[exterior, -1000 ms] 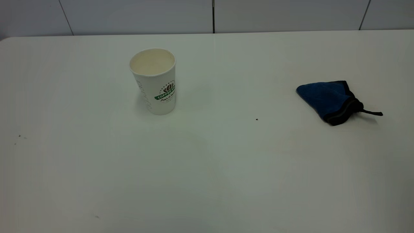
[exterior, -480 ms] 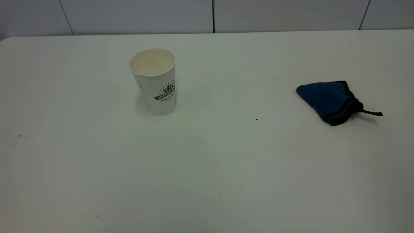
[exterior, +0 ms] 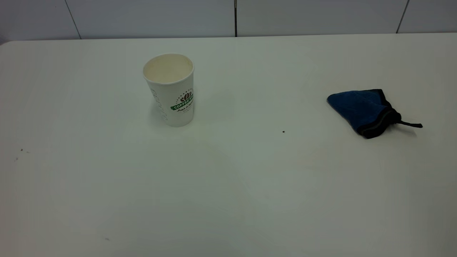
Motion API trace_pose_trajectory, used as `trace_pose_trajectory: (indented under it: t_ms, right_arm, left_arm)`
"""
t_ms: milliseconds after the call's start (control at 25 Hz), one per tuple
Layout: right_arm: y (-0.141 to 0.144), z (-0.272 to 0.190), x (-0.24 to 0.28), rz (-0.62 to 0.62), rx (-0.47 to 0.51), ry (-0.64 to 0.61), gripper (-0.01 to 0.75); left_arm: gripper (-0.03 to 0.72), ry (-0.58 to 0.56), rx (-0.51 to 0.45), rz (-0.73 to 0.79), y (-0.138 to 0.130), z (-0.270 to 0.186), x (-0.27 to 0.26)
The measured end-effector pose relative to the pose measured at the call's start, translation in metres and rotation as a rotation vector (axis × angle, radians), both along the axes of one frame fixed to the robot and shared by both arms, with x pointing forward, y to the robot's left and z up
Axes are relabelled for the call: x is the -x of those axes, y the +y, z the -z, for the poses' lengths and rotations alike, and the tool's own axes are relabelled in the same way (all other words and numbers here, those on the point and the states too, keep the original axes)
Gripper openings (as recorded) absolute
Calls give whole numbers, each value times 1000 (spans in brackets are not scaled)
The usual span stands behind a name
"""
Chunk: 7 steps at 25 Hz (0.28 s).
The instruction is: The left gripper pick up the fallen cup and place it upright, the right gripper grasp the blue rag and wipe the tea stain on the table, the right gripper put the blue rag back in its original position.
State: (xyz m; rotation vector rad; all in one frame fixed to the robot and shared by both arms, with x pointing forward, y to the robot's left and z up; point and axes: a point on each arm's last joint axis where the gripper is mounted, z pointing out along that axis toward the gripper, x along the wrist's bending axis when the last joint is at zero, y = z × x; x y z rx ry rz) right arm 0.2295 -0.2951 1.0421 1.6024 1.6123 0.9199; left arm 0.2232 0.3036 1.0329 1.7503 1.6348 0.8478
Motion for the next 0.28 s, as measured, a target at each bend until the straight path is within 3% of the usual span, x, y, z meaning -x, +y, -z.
trace_pose_trajectory:
  t_ms: [280]
  right_arm:
    - [0, 0, 0, 0, 0, 0, 545]
  left_arm:
    - [547, 0, 0, 0, 0, 0, 0]
